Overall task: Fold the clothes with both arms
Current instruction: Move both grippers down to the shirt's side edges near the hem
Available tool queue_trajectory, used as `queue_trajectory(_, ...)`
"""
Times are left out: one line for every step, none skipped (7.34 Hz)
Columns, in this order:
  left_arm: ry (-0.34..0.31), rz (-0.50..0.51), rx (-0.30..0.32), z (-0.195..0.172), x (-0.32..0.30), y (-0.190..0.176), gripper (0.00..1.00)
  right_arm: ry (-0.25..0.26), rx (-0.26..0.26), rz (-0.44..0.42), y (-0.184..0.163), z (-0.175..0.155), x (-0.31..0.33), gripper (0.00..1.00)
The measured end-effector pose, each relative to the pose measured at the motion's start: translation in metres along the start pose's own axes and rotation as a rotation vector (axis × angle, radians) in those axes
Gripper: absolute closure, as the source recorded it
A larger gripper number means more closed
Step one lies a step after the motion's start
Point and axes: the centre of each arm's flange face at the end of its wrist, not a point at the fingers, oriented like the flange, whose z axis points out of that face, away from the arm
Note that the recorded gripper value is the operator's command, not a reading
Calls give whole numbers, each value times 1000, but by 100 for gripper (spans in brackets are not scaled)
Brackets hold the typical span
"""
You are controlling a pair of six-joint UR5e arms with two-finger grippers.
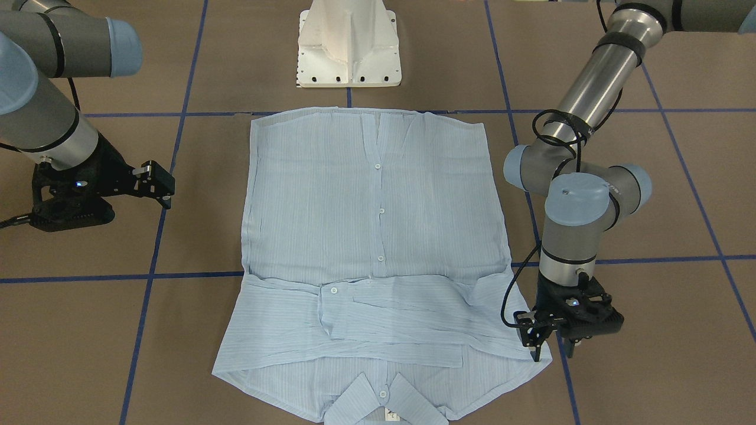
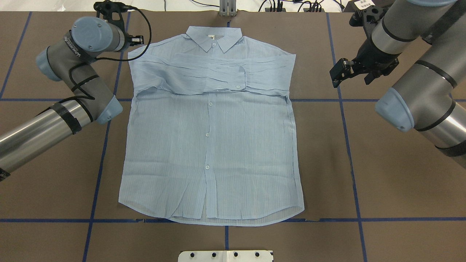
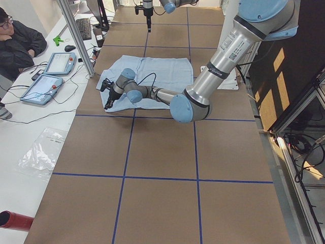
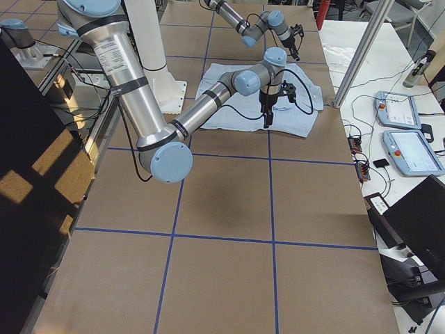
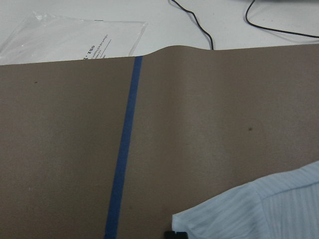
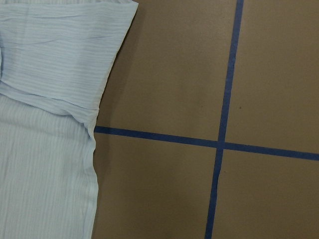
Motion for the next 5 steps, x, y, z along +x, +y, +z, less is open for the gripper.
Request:
queue_trajectory(58,-3,-35,-16,6,-4,1,-1,0,0,1,-1,0,0)
queue_trajectory(114,-2,-66,-35,6,-1,1,-4,4,2,5,-3,0,0)
queue_trajectory(168,3,-109,-57,-12,18,1,-13,12,20,13,-7,-4,0)
queue_trajectory(222,8,-161,-84,-38,44,1,-30,20,50,26,-8,-14,0)
queue_trajectory(262,11,-213,-117,-61,67,1,-47,33,74,44,-2,-27,0)
